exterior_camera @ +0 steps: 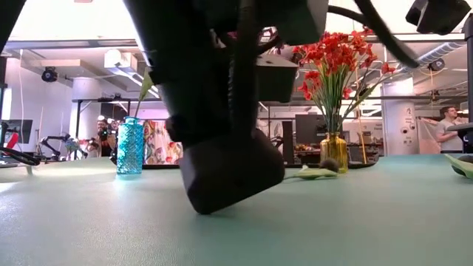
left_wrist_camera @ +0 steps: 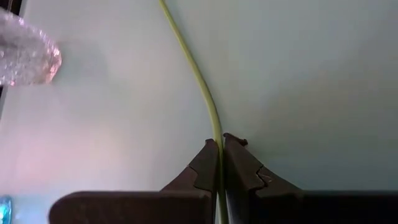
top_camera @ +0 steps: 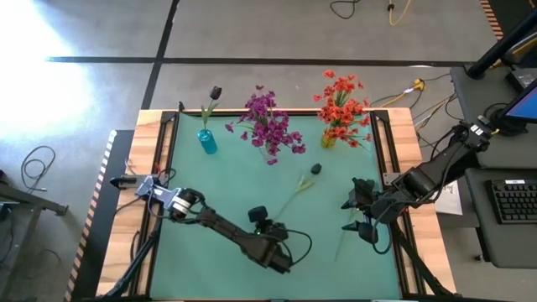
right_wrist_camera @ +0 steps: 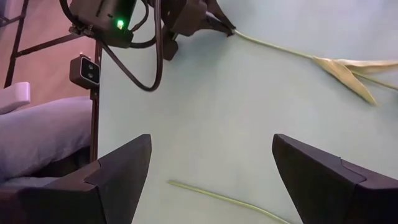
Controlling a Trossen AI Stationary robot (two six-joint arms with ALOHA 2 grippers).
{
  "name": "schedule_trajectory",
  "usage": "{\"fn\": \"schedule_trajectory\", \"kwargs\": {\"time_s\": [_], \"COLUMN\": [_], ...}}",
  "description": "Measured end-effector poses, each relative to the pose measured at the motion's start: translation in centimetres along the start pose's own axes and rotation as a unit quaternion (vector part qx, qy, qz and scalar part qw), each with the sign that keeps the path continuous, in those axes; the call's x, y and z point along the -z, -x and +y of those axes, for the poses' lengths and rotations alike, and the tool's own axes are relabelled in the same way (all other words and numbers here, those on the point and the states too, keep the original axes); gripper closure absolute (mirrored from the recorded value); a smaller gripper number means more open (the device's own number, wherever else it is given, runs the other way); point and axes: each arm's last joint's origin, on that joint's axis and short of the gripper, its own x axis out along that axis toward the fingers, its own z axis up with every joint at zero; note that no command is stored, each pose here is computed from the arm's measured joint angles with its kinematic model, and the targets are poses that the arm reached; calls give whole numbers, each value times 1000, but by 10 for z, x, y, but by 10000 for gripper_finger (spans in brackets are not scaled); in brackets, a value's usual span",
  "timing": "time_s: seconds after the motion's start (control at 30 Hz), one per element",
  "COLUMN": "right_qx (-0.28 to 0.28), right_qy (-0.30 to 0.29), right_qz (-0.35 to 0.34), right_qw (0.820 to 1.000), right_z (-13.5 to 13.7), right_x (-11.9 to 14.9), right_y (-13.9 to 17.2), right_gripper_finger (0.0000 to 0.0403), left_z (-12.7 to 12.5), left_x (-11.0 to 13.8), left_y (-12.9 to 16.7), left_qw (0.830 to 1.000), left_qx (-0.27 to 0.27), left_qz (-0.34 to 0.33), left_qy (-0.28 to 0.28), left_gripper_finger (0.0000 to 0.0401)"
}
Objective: Sort flowers into vase by color
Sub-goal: Put the left black flower into the blue flower vase
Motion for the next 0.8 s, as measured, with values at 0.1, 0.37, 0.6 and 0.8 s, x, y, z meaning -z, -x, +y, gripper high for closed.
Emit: {"fn": "schedule_trajectory", "kwargs": {"time_s": [0.1, 0.37, 0.6, 0.8], "right_qx": [0, 0, 0, 0], "right_qy": [4, 3, 16, 21], "right_qz": [0, 0, 0, 0], "right_qw": [1000, 1000, 1000, 1000], "right_z": [0, 0, 0, 0], "right_x": [0, 0, 0, 0], "right_y": [0, 0, 0, 0], "right_gripper_finger": [78, 78, 78, 78], "left_z": [-1, 0, 9, 25], "left_x": [3, 4, -15, -26], "left_y": [2, 9, 26, 44], "left_qw": [1000, 998, 999, 996], "left_qx": [1, 24, -26, -59], "left_qz": [7, 47, -35, -70], "left_qy": [14, 18, 1, 0], "left_gripper_finger": [396, 309, 239, 236]}}
